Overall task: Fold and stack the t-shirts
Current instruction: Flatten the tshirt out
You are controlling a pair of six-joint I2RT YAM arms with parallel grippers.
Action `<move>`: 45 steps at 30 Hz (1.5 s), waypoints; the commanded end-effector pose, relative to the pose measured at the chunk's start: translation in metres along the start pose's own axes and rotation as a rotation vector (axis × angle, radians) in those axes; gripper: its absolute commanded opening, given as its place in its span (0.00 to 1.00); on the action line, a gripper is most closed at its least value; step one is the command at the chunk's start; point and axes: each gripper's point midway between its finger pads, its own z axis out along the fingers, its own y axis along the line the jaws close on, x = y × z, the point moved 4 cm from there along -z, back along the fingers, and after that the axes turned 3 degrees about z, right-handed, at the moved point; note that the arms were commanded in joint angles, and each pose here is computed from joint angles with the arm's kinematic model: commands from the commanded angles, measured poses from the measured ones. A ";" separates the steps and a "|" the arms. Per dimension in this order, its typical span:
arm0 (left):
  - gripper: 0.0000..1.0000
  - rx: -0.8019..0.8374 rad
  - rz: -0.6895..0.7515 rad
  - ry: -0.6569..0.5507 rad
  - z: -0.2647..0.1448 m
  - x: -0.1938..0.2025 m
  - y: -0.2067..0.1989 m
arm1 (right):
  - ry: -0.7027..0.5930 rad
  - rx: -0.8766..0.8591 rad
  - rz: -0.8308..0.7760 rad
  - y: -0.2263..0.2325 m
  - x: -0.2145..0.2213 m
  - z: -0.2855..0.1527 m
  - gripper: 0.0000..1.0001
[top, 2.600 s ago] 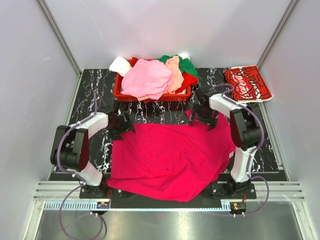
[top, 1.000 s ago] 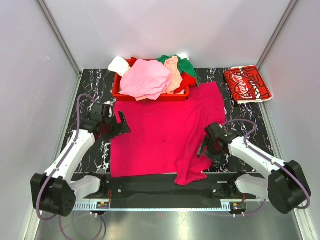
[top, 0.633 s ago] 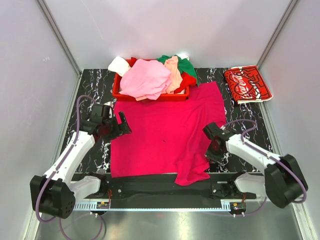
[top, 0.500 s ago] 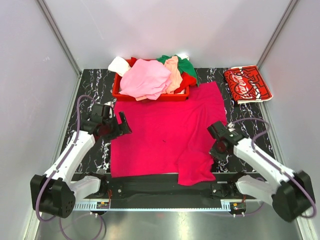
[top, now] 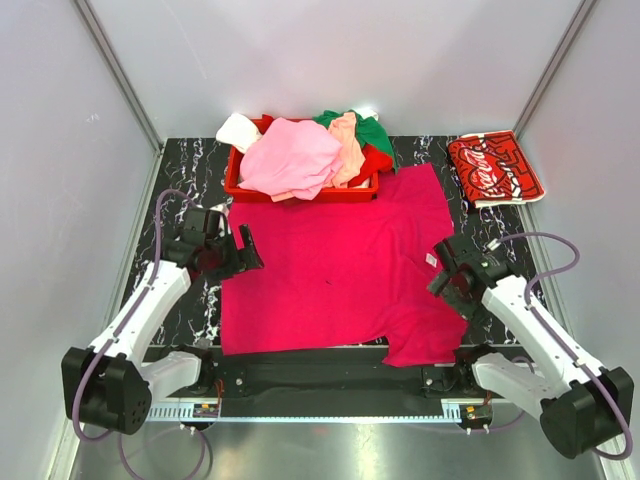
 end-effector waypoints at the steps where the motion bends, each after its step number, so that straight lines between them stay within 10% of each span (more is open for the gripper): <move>1: 0.92 0.070 0.000 -0.018 -0.008 0.004 -0.008 | 0.078 -0.080 -0.055 0.007 0.019 -0.012 1.00; 13: 0.90 0.127 0.005 0.012 -0.012 0.055 -0.030 | 0.224 -0.055 -0.368 0.006 0.137 -0.024 1.00; 27: 0.87 -0.020 -0.026 0.027 0.069 -0.020 -0.023 | 0.065 -0.203 -0.282 0.127 -0.018 0.026 0.97; 45: 0.78 -0.149 -0.167 0.134 0.162 -0.075 0.022 | 0.207 -0.116 -0.239 0.227 -0.102 0.171 0.91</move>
